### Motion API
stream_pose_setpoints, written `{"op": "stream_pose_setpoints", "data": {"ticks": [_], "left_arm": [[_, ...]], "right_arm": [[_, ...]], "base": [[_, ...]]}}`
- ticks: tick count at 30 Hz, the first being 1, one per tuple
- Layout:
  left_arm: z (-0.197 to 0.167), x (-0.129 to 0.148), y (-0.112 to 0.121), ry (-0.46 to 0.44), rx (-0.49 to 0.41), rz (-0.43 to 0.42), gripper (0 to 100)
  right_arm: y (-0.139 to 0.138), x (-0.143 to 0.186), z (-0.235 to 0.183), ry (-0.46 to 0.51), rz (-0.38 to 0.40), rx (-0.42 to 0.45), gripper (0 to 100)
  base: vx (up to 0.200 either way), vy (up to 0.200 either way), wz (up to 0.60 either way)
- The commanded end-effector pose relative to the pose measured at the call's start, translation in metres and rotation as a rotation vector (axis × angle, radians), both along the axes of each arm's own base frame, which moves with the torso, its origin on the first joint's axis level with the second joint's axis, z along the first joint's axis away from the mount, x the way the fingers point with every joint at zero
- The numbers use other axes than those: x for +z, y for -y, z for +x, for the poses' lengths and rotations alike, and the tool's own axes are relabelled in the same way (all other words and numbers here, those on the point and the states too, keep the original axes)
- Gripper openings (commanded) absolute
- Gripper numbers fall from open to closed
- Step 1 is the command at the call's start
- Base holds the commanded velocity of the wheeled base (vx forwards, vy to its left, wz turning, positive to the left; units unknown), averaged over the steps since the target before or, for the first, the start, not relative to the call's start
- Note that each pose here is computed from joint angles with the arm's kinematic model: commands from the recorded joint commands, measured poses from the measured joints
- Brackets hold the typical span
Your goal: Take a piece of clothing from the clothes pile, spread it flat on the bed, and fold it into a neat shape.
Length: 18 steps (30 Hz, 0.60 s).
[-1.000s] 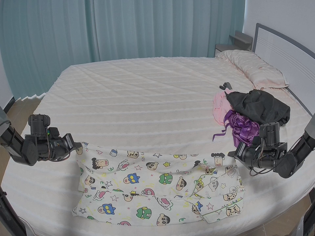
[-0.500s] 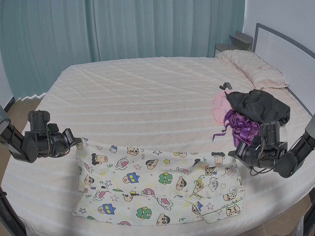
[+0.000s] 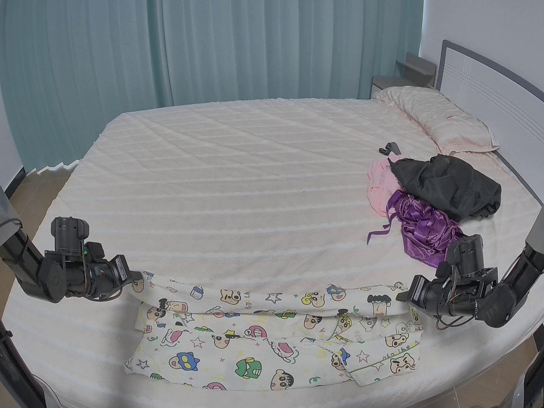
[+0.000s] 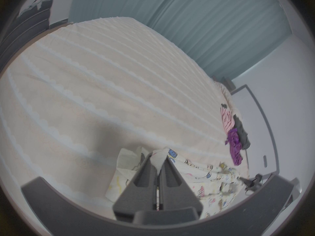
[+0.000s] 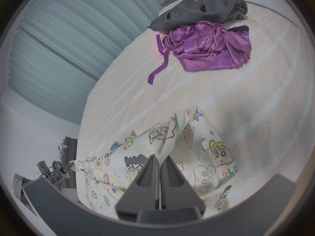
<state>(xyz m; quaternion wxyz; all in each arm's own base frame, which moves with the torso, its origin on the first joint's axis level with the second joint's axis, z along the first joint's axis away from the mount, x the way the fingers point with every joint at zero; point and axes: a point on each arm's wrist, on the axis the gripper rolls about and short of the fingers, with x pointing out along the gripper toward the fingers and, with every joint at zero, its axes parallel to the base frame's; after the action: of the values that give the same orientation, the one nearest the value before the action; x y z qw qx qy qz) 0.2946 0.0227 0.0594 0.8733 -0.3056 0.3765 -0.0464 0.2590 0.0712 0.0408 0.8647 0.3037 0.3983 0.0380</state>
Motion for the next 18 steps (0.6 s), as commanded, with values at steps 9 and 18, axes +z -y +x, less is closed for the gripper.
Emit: {"op": "stream_pose_setpoints", "data": {"ticks": [9, 18], "left_arm": [[-0.024, -0.035, 0.001, -0.134, -0.060, 0.057, 0], [-0.040, -0.045, 0.001, -0.178, -0.100, 0.120, 0]], "right_arm": [[-0.001, -0.015, -0.022, -0.070, -0.079, 0.050, 0], [-0.007, -0.023, -0.031, -0.095, -0.147, 0.045, 0]], "base": [[0.000, 0.000, 0.00], [0.000, 0.000, 0.00]]}}
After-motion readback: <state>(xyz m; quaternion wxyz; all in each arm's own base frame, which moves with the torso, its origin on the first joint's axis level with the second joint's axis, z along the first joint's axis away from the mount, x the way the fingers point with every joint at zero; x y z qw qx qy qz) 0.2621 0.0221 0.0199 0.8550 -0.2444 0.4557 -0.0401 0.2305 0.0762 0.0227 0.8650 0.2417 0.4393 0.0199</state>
